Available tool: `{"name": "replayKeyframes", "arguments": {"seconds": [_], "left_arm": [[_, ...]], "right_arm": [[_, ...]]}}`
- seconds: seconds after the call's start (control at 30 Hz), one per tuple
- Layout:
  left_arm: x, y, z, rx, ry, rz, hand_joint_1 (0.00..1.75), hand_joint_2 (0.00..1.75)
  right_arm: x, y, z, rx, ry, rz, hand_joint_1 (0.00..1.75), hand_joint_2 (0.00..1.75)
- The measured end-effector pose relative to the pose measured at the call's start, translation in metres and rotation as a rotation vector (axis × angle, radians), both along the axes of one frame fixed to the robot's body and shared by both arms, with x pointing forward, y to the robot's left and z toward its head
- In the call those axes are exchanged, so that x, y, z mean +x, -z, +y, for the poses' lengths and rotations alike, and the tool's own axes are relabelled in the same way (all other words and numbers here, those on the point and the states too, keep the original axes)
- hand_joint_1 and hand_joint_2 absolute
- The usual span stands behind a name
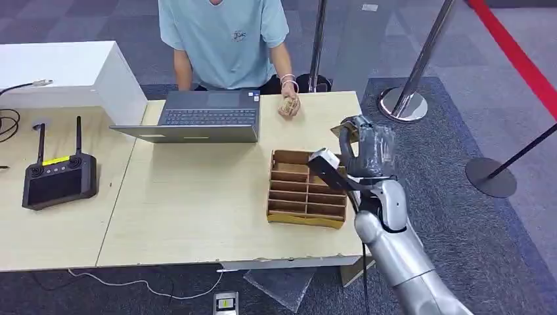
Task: Pass the card to the sensor for recognition and then transmit it.
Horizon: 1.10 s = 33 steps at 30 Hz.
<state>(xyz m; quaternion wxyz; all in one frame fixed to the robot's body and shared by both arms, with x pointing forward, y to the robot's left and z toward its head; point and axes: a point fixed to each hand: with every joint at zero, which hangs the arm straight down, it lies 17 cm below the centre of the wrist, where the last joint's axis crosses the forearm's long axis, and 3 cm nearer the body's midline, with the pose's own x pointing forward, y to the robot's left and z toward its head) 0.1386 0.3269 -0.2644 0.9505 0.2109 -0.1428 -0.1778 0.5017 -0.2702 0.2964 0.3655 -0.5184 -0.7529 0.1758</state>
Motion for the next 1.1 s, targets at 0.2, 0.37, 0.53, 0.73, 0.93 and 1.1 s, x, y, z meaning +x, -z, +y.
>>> {"name": "replayKeyframes", "arguments": {"seconds": [0.2,0.37,0.53,0.73,0.93,1.1], "left_arm": [[-0.005,0.001,0.001,0.001,-0.010,0.003,0.00,1.75],[-0.008,0.001,0.003,0.004,-0.015,0.004,0.00,1.75],[-0.012,0.002,0.004,0.008,-0.025,0.007,0.00,1.75],[-0.013,0.002,0.004,0.010,-0.033,0.007,0.00,1.75],[-0.013,0.002,0.005,0.010,-0.033,0.007,0.00,1.75],[-0.013,0.002,0.005,0.011,-0.034,0.007,0.00,1.75]], "right_arm": [[-0.014,-0.009,-0.046,0.019,0.083,-0.028,1.75,1.75],[-0.025,-0.009,-0.084,0.037,0.153,-0.030,1.75,1.75],[-0.035,0.006,-0.111,0.031,0.207,-0.002,1.75,1.75],[-0.040,0.022,-0.131,0.025,0.248,0.036,1.75,1.75],[-0.042,0.034,-0.146,0.039,0.279,0.065,1.75,1.75],[-0.044,0.052,-0.156,0.081,0.287,0.097,1.75,1.75]]}}
